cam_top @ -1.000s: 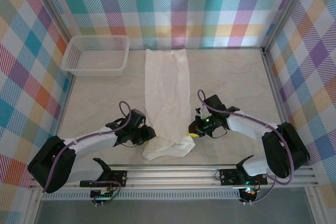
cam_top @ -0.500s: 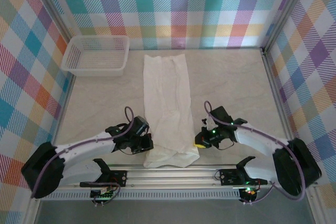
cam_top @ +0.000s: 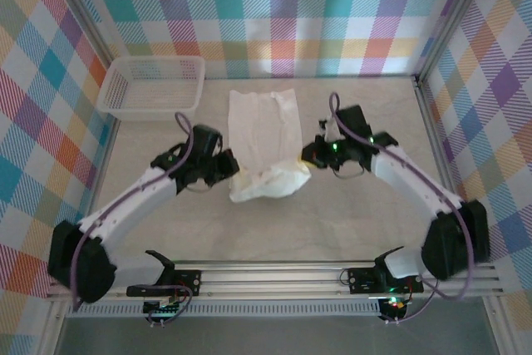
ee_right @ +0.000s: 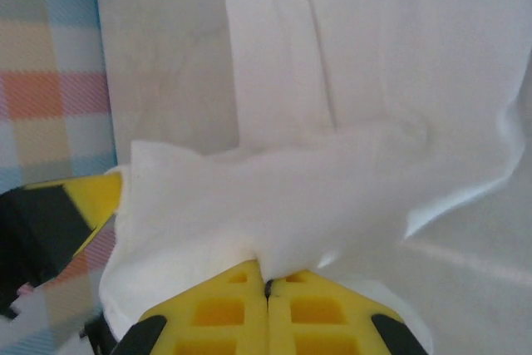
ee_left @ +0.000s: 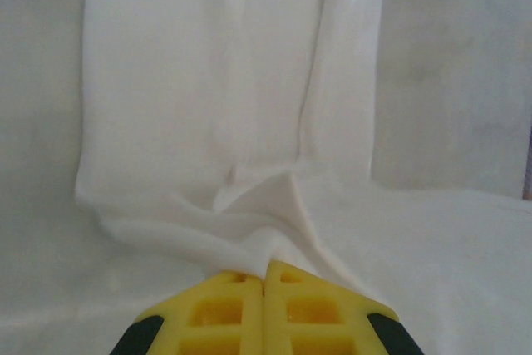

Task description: Fold the inside-out t-shirt

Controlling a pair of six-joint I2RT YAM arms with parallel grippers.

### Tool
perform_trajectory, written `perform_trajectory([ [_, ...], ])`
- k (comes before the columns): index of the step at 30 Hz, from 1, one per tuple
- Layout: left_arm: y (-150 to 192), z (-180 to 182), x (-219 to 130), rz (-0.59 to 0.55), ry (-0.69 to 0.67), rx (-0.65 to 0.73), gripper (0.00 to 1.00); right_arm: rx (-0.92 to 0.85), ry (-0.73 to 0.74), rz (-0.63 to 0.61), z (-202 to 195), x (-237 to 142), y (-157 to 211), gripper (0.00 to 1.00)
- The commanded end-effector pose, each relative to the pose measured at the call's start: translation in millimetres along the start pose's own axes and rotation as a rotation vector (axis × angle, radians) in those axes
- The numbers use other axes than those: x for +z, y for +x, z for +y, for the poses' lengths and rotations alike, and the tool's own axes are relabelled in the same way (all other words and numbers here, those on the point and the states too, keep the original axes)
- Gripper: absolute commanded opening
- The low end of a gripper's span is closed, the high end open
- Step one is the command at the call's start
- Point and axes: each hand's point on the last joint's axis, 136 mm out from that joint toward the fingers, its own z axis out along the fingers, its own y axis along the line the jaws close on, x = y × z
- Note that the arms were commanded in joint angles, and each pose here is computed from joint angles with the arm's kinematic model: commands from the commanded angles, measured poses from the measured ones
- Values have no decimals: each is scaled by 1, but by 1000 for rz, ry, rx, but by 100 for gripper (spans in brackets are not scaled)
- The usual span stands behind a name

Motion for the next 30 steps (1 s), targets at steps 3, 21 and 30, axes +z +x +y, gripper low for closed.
perform_trajectory([
  [3, -101, -21, 45, -80, 77, 55, 0, -89, -1, -137, 16, 20, -108, 0],
  [21, -243, 6, 88, -289, 95, -13, 60, -124, 153, -132, -42, 47, -243, 67],
  [30, -92, 41, 92, -115, 20, -45, 58, 27, 105, -20, -106, 66, -105, 65],
])
